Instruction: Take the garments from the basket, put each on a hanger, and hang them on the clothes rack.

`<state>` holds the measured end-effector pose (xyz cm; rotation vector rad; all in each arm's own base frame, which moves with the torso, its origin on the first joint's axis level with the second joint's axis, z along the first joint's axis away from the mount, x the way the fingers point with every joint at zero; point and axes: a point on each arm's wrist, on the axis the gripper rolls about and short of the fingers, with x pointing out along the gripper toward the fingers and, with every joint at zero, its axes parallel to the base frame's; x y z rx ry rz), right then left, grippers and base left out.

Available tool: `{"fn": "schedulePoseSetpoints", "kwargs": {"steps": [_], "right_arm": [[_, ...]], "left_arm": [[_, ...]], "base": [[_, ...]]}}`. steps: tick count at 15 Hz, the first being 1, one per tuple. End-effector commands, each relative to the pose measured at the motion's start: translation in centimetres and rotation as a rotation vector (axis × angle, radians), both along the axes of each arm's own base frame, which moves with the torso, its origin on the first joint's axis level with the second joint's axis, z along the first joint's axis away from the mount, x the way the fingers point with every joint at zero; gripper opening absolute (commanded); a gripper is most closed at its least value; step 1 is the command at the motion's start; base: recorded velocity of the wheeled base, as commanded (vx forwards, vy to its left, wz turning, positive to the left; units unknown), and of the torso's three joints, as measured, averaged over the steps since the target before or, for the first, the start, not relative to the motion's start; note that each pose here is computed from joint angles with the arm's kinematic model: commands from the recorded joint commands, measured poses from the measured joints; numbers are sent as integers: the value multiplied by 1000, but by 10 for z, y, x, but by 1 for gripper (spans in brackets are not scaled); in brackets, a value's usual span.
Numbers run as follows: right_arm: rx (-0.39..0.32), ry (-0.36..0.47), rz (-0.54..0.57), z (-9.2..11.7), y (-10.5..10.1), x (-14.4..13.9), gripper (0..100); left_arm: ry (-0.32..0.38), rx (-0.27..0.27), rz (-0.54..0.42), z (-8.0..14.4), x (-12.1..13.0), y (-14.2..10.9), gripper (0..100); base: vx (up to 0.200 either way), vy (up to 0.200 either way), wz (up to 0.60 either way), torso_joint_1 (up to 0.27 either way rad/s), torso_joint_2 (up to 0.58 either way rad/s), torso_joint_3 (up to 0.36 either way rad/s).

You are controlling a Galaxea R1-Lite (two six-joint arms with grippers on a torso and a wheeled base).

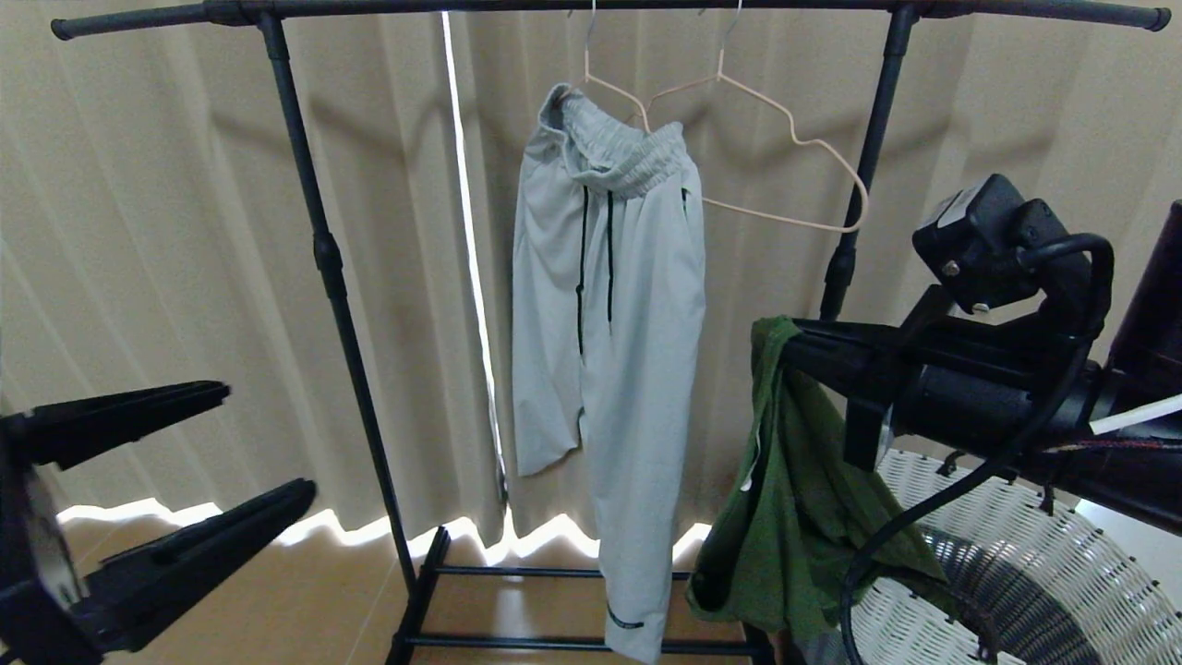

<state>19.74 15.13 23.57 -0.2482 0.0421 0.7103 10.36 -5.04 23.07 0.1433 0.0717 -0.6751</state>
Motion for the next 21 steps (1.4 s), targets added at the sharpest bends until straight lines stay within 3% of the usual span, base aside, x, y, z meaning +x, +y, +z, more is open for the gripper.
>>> {"fn": "schedulePoseSetpoints", "kwargs": {"steps": [1, 4, 8, 14, 18, 21], "right_arm": [[6, 5, 20, 0, 4, 3, 0], [21, 0, 30, 2, 3, 2, 0], [58, -41, 82, 12, 2, -10, 0], [66, -52, 88, 14, -2, -16, 0], [67, -51, 108, 14, -2, -16, 0], [71, -55, 114, 15, -4, -19, 0]], "left_arm": [[160, 12, -114, -21, 37, -52, 100], [254, 30, -176, -44, 44, -97, 100], [350, 39, -230, -76, 57, -136, 100], [308, -3, -272, -101, 83, -191, 100], [317, 2, -252, -110, 99, -203, 100], [327, 10, -192, -118, 117, -195, 100]], "base": [[0, 0, 0, 0, 0, 0], [0, 0, 0, 0, 0, 0], [0, 0, 0, 0, 0, 0], [0, 0, 0, 0, 0, 0], [0, 0, 0, 0, 0, 0], [0, 0, 0, 0, 0, 0]]}}
